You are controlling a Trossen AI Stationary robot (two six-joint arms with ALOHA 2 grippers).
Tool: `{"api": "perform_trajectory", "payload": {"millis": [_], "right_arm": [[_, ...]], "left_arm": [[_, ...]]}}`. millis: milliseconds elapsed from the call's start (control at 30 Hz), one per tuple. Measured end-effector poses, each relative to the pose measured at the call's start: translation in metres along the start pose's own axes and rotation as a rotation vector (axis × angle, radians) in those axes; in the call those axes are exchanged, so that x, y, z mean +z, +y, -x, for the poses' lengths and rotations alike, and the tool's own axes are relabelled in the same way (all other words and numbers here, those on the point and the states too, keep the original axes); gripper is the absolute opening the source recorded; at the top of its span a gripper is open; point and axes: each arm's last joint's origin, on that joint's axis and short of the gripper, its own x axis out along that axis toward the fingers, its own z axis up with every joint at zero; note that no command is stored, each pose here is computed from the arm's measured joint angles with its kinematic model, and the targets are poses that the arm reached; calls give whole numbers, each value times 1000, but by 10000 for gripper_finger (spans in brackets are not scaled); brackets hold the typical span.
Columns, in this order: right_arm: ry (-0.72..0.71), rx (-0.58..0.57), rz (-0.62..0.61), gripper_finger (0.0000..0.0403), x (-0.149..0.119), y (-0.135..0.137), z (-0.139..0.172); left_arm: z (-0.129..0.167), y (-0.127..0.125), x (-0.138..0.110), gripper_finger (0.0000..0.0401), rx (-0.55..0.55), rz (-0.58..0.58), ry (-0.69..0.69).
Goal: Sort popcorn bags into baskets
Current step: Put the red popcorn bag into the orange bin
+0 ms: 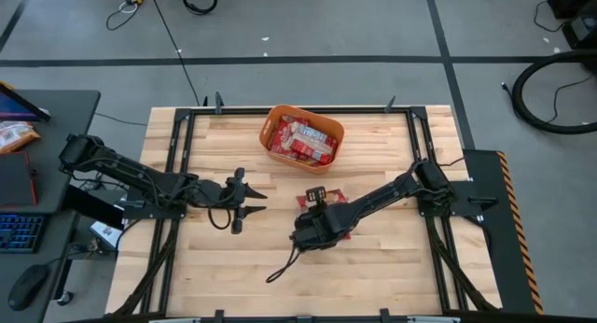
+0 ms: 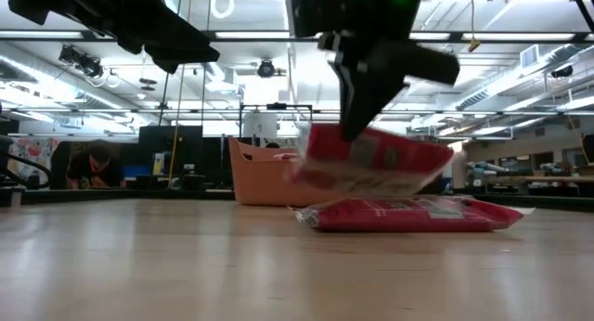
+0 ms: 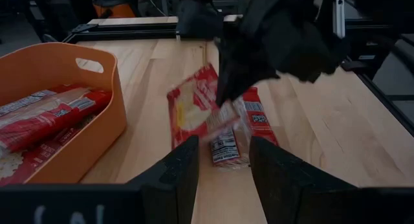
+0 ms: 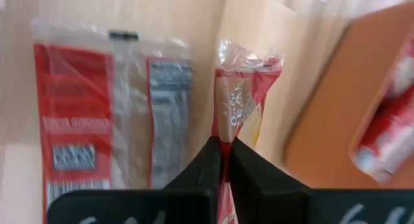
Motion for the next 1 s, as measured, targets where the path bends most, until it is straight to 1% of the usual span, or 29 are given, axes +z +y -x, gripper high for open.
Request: {"api": "perform_trajectory", "payload": {"millis": [100, 200, 300, 400, 500, 567, 733, 767, 867, 1000], "right_arm": [[31, -30, 20, 15, 0, -8, 13], [61, -128, 37, 15, 0, -22, 25], [61, -210, 21, 23, 4, -44, 38], [34, -242, -6, 26, 10, -68, 49], [19, -271, -38, 25, 13, -93, 53], [29, -296, -64, 25, 13, -113, 49], [75, -329, -117, 28, 8, -163, 24], [85, -318, -112, 27, 6, -170, 20], [74, -231, -123, 25, 2, -189, 12], [4, -240, -220, 23, -2, -225, 1]], "left_arm": [[0, 0, 0, 141, 0, 1, 0], [0, 0, 0, 141, 0, 0, 0], [0, 0, 0, 141, 0, 0, 0], [0, 0, 0, 141, 0, 0, 0], [0, 0, 0, 141, 0, 0, 0], [0, 0, 0, 141, 0, 1, 0], [0, 0, 0, 141, 0, 1, 0], [0, 0, 0, 141, 0, 1, 1], [0, 0, -1, 141, 1, -3, 12], [0, 0, -2, 141, 2, -26, 22]]}}
